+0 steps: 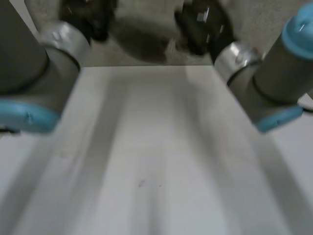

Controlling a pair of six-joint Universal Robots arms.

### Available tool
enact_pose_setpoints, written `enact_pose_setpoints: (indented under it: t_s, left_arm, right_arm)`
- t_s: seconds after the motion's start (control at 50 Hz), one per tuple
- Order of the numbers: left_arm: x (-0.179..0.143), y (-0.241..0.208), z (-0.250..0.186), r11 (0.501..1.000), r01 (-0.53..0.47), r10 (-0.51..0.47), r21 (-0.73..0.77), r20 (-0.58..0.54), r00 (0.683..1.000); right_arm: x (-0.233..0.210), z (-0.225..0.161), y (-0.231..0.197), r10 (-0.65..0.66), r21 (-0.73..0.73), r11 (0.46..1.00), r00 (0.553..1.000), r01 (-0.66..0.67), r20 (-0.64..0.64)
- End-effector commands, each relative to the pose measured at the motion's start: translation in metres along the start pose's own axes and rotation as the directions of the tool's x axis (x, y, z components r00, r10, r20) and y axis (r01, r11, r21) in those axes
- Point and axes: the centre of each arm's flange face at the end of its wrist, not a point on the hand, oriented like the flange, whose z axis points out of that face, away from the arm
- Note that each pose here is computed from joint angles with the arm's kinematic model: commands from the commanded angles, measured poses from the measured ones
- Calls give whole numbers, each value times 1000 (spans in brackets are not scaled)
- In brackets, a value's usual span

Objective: Fold the laundry

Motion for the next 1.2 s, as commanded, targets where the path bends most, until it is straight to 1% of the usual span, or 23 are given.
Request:
enact_pose_setpoints:
  t_s: [0.02,0.04,0.06,0.08,0.12,0.14,0.16,0.18,0.22,0.32,0.44,0.56,0.6,0.62,0.66,0.7,0.74,0.8,0.84,0.86,0.9,1.08,1.2]
  left_arm:
    - [58,100,-83,941,-55,-16,-333,-207,978]
    - [64,117,-98,918,-76,-19,-390,-234,972]
    - [64,117,-99,917,-76,-19,-390,-234,972]
    - [67,129,-109,895,-93,-20,-436,-249,968]
    - [70,137,-118,878,-97,-32,-468,-260,965]
    - [74,140,-125,867,-110,-34,-485,-278,960]
    - [74,140,-125,867,-110,-34,-485,-278,960]
    - [77,141,-131,859,-124,-36,-496,-299,953]
    - [81,138,-136,853,-136,-38,-503,-320,947]
    - [88,125,-147,848,-156,-50,-507,-369,928]
    - [85,109,-141,880,-135,-43,-455,-360,932]
    - [64,115,-116,898,-89,-33,-430,-266,963]
    - [55,120,-109,896,-76,-33,-437,-236,971]
    - [46,127,-104,889,-67,-35,-454,-213,976]
    - [39,133,-100,882,-58,-44,-469,-205,978]
    - [37,137,-99,878,-43,-68,-478,-213,975]
    - [38,147,-107,849,10,-153,-528,-227,962]
    - [38,149,-111,833,40,-199,-552,-230,953]
    - [36,155,-115,796,101,-274,-597,-206,939]
    - [36,155,-115,795,102,-274,-597,-205,939]
    - [36,160,-121,762,138,-328,-633,-194,925]
    - [46,179,-129,704,165,-390,-691,-182,903]
    - [57,195,-124,631,248,-475,-735,-113,873]
  right_arm:
    - [-49,-54,69,70,-322,947,983,-11,172]
    - [-55,-65,79,85,-375,927,977,-5,195]
    - [-62,-76,86,101,-424,906,970,2,220]
    - [-62,-76,86,101,-424,906,970,2,220]
    - [-70,-95,94,138,-505,863,956,12,259]
    - [-70,-95,94,138,-506,863,956,12,259]
    - [-72,-102,94,158,-543,840,948,19,278]
    - [-72,-103,94,158,-543,840,948,20,278]
    - [-74,-115,91,200,-608,793,932,26,301]
    - [-71,-121,86,225,-645,764,925,27,305]
    - [-50,-120,88,216,-655,755,947,-8,238]
    - [-34,-119,98,225,-670,740,960,-56,168]
    - [-28,-117,102,268,-673,727,958,-133,100]
    - [-28,-117,102,268,-673,727,958,-134,99]
    - [-20,-112,104,316,-660,717,948,-225,20]
    - [-15,-111,107,338,-656,706,941,-266,-18]
    - [-11,-110,110,355,-654,695,934,-298,-48]
    - [-11,-109,115,383,-653,678,920,-338,-78]
    - [-11,-109,118,389,-651,674,917,-348,-88]
    - [-11,-108,119,392,-649,673,915,-355,-94]
    - [-12,-108,119,396,-647,672,913,-361,-98]
    - [-13,-108,121,406,-648,664,908,-373,-105]
    - [-13,-108,121,416,-647,658,902,-385,-114]
